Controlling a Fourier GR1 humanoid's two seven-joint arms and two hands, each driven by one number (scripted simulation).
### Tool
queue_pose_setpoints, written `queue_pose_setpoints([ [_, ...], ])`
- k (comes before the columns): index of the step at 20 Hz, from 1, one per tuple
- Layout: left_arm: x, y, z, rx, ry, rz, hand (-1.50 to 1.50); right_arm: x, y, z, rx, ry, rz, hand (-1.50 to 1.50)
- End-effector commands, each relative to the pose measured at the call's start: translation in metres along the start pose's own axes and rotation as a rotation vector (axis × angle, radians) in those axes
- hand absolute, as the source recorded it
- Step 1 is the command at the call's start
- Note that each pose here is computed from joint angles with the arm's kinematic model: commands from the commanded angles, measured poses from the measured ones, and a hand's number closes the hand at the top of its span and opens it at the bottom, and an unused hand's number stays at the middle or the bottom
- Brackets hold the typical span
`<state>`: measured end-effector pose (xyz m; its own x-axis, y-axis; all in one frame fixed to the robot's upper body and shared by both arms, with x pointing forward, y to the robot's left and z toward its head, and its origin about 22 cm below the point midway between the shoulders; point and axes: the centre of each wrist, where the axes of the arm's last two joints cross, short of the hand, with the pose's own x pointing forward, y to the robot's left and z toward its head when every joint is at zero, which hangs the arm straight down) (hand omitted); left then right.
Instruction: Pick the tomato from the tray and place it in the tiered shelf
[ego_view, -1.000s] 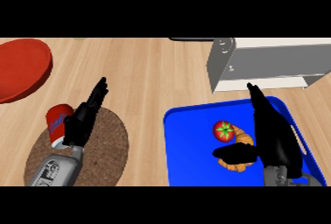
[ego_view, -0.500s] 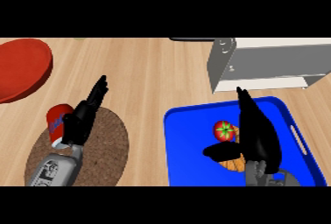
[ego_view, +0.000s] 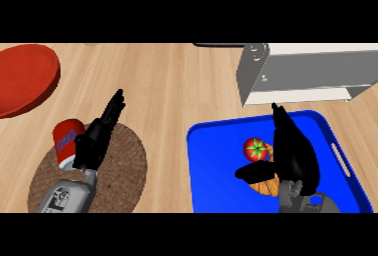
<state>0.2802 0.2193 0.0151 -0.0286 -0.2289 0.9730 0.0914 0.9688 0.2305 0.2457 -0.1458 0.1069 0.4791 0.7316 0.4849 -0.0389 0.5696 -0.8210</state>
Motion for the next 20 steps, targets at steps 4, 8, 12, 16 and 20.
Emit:
queue_pose_setpoints([
  [4, 0.006, -0.008, -0.011, -0.003, 0.009, 0.005, 0.0, 0.002, 0.01, -0.008, 0.017, 0.115, 0.05, -1.5],
  [8, -0.001, 0.008, -0.006, 0.005, 0.004, 0.012, 0.0, 0.007, 0.006, -0.019, 0.016, 0.128, 0.046, -1.5],
  [12, -0.003, 0.016, 0.005, -0.021, -0.006, 0.01, 0.0, -0.002, 0.039, -0.037, 0.01, 0.143, 0.066, -1.5],
  [16, 0.004, 0.005, 0.004, -0.005, -0.008, -0.007, 0.0, -0.019, 0.036, -0.038, 0.036, 0.142, 0.047, -1.5],
  [20, 0.015, 0.018, 0.006, -0.001, 0.0, -0.01, 0.0, -0.012, 0.027, -0.029, 0.054, 0.138, 0.044, -1.5],
])
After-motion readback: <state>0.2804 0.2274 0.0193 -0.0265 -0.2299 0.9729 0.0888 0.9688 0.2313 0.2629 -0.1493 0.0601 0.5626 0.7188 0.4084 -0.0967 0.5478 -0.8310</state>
